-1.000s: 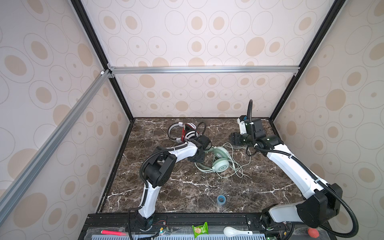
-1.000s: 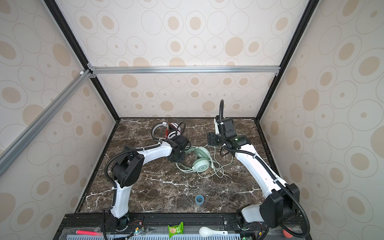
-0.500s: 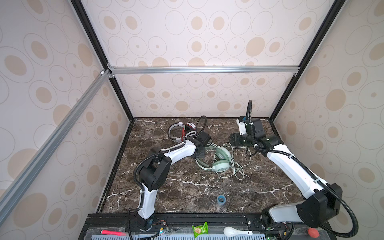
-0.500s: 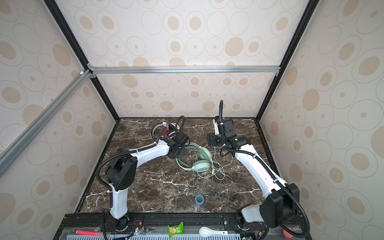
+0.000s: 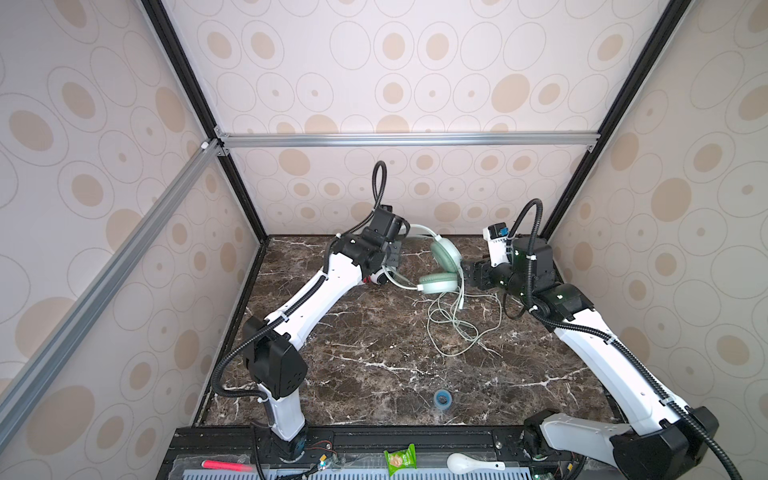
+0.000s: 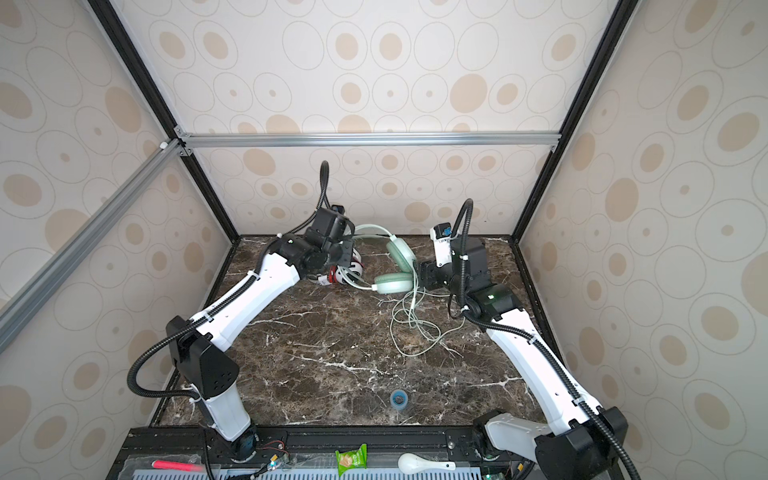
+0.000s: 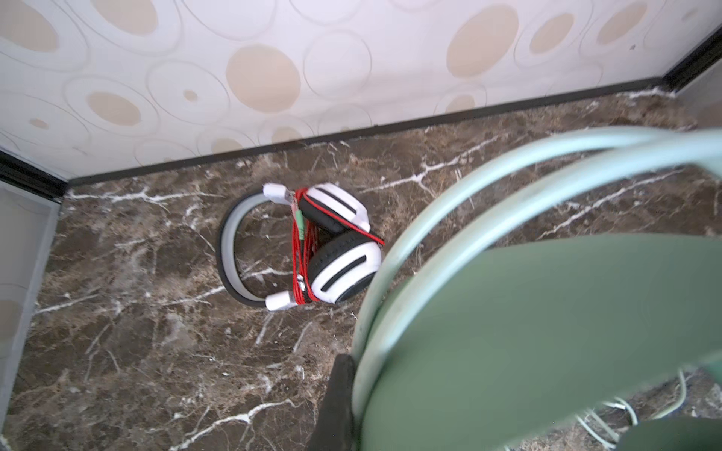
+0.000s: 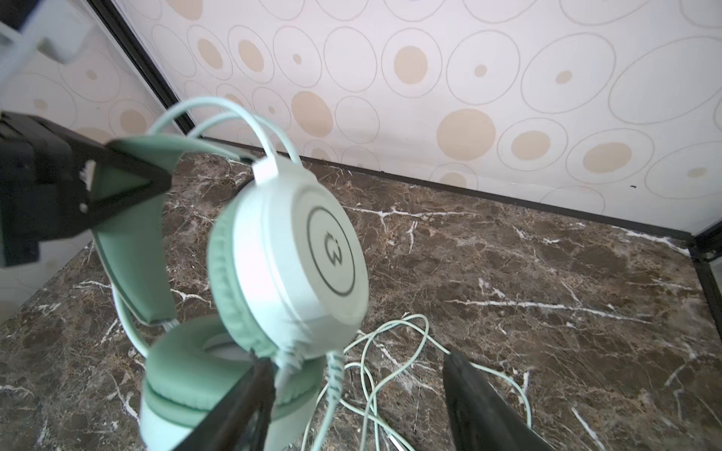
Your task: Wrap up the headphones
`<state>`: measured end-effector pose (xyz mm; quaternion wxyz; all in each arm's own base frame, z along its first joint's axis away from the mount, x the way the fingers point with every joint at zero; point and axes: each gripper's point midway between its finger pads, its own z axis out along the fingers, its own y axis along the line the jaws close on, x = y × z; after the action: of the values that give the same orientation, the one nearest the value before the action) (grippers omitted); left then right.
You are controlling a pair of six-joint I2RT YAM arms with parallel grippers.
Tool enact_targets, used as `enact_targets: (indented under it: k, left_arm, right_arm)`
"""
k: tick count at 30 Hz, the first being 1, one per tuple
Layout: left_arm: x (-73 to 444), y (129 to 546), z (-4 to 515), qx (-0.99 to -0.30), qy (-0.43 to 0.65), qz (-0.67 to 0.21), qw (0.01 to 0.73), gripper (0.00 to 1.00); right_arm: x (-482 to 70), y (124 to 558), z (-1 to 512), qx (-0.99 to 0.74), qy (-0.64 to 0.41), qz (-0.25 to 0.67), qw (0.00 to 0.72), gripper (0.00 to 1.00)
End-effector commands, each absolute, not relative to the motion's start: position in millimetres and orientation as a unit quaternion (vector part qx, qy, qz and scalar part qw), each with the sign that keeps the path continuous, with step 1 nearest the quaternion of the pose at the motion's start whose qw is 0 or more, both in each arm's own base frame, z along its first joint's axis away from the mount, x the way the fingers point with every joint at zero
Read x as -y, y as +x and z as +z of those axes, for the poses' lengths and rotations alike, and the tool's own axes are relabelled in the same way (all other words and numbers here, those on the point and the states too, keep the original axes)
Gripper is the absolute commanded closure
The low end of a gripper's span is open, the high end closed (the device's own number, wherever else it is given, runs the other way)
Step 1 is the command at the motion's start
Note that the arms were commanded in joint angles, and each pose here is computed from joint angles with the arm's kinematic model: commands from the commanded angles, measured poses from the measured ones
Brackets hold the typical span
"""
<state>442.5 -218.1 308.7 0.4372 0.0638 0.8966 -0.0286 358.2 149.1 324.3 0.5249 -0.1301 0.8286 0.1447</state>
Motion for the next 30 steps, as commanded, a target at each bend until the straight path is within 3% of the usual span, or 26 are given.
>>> enact_targets:
  k: [1, 9, 18, 23, 30]
  left_arm:
    - [197, 445, 372, -0.871, 0.056, -0.050, 0.486, 1.00]
    - [168, 450, 419, -0.856, 0.035, -0.047, 0.514, 1.00]
    - [152, 446, 443, -0.844, 0.003, -0.065, 0.532, 1.00]
    - [149, 447, 448, -0.843, 0.001, -0.072, 0.533, 1.00]
    - [157, 447, 445, -0.847, 0.017, -0.094, 0.523, 1.00]
  right_arm:
    - [-141, 352, 356, -0.789, -0.125, 0.144, 0.584, 0.27]
    - [-170, 334, 349, -0.765, -0.202, 0.207, 0.576, 0.19]
    - [-216, 319, 312, -0.751, -0.284, 0.319, 0.504, 0.16]
    - [-220, 316, 294, -0.752, -0.293, 0.328, 0.491, 0.14]
    - [-228, 345, 260, -0.764, -0.296, 0.315, 0.479, 0.16]
